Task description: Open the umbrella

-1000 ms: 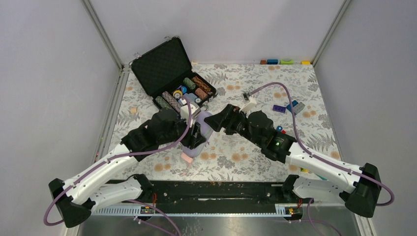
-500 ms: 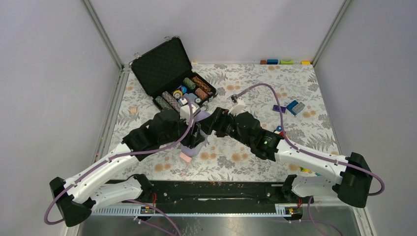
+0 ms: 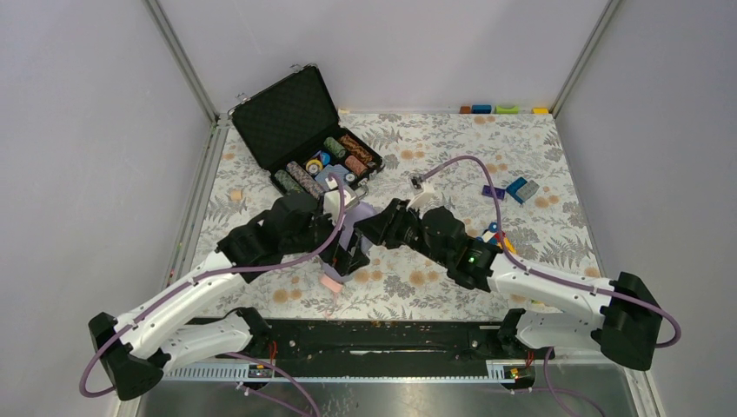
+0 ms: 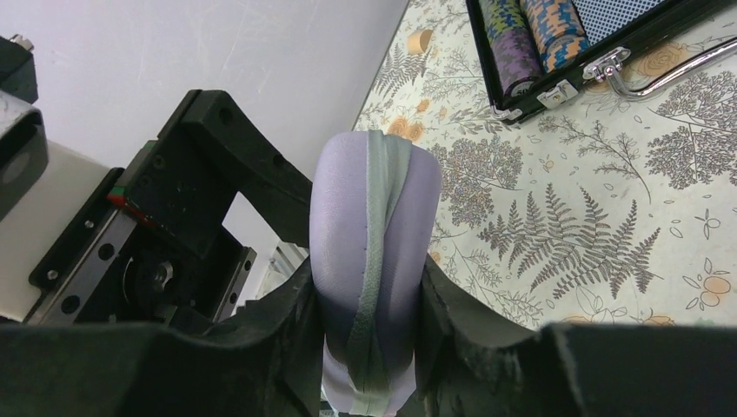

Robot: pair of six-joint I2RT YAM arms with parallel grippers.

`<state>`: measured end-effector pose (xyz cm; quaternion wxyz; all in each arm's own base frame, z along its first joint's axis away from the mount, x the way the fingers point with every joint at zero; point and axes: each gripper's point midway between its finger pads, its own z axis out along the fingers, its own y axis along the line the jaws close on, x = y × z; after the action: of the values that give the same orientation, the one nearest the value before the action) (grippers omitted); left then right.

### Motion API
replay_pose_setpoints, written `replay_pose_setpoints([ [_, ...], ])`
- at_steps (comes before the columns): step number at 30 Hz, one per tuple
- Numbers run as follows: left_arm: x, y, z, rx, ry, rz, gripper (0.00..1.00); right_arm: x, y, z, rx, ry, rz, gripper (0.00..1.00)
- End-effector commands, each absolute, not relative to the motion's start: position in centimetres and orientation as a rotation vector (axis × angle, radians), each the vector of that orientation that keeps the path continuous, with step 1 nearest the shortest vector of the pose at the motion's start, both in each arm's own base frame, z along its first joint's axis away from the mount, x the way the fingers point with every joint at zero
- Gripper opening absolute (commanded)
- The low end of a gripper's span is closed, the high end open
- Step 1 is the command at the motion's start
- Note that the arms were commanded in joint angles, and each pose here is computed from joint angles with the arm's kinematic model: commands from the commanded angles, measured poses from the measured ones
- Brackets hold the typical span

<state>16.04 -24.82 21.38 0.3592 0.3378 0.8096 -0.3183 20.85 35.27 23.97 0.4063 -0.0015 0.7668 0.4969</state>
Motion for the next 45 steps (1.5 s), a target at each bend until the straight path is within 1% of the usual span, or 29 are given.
replay_pose_setpoints([
  [1, 14.2, -27.7, 29.0, 0.970, 1.775, -1.071, 0.99, 21.2, 34.0, 26.9, -0.002, 1.794, 1.245, 0.00],
  [5, 14.3, -27.5, 29.4, 0.950, 1.792, -1.077, 0.99, 21.8, 31.9, 28.6, -0.028, 1.760, 1.116, 0.00],
  [9, 15.6, -25.9, 30.9, 0.837, 1.767, -1.017, 0.99, 21.2, 29.3, 30.6, -0.022, 1.655, 1.099, 0.00],
  [12, 15.8, -24.7, 32.5, 0.770, 1.700, -1.043, 0.99, 20.5, 27.6, 30.9, -0.028, 1.618, 1.090, 0.00],
  [15, 14.7, -24.8, 33.8, 0.791, 1.618, -1.142, 0.99, 18.8, 27.3, 32.8, -0.078, 1.540, 1.187, 0.00],
  [18, 12.5, -25.9, 34.1, 0.919, 1.580, -1.280, 0.99, 15.8, 27.7, 36.5, -0.180, 1.387, 1.369, 0.00],
  [21, 10.5, -26.5, 34.2, 1.012, 1.531, -1.402, 0.99, 13.6, 28.1, 38.5, -0.263, 1.269, 1.489, 0.00],
  [23, 10.2, -26.8, 34.0, 1.030, 1.528, -1.428, 0.99, 12.9, 28.1, 39.4, -0.284, 1.219, 1.529, 0.00],
  [27, 11.7, -27.4, 32.2, 0.986, 1.623, -1.373, 0.99, 10.9, 27.9, 41.2, -0.359, 1.113, 1.611, 0.00],
  [32, 10.3, -28.8, 30.9, 1.063, 1.682, -1.465, 0.99, 10.6, 27.9, 41.5, -0.372, 1.085, 1.619, 0.00],
  [38, 9.6, -29.3, 30.7, 1.076, 1.692, -1.492, 0.98, 10.8, 28.1, 41.6, -0.372, 1.066, 1.616, 0.00],
  [39, 9.5, -29.3, 30.7, 1.077, 1.689, -1.501, 0.96, 10.9, 28.2, 41.6, -0.369, 1.072, 1.612, 0.00],
  [41, 9.3, -29.4, 30.9, 1.078, 1.681, -1.522, 0.81, 11.2, 28.3, 41.4, -0.358, 1.087, 1.611, 0.00],
  [43, 9.3, -29.5, 30.8, 1.070, 1.686, -1.534, 0.54, 11.3, 28.5, 41.1, -0.352, 1.104, 1.613, 0.00],
  [45, 9.4, -29.7, 30.6, 1.066, 1.700, -1.541, 0.36, 11.4, 28.7, 40.7, -0.352, 1.123, 1.611, 0.00],
])
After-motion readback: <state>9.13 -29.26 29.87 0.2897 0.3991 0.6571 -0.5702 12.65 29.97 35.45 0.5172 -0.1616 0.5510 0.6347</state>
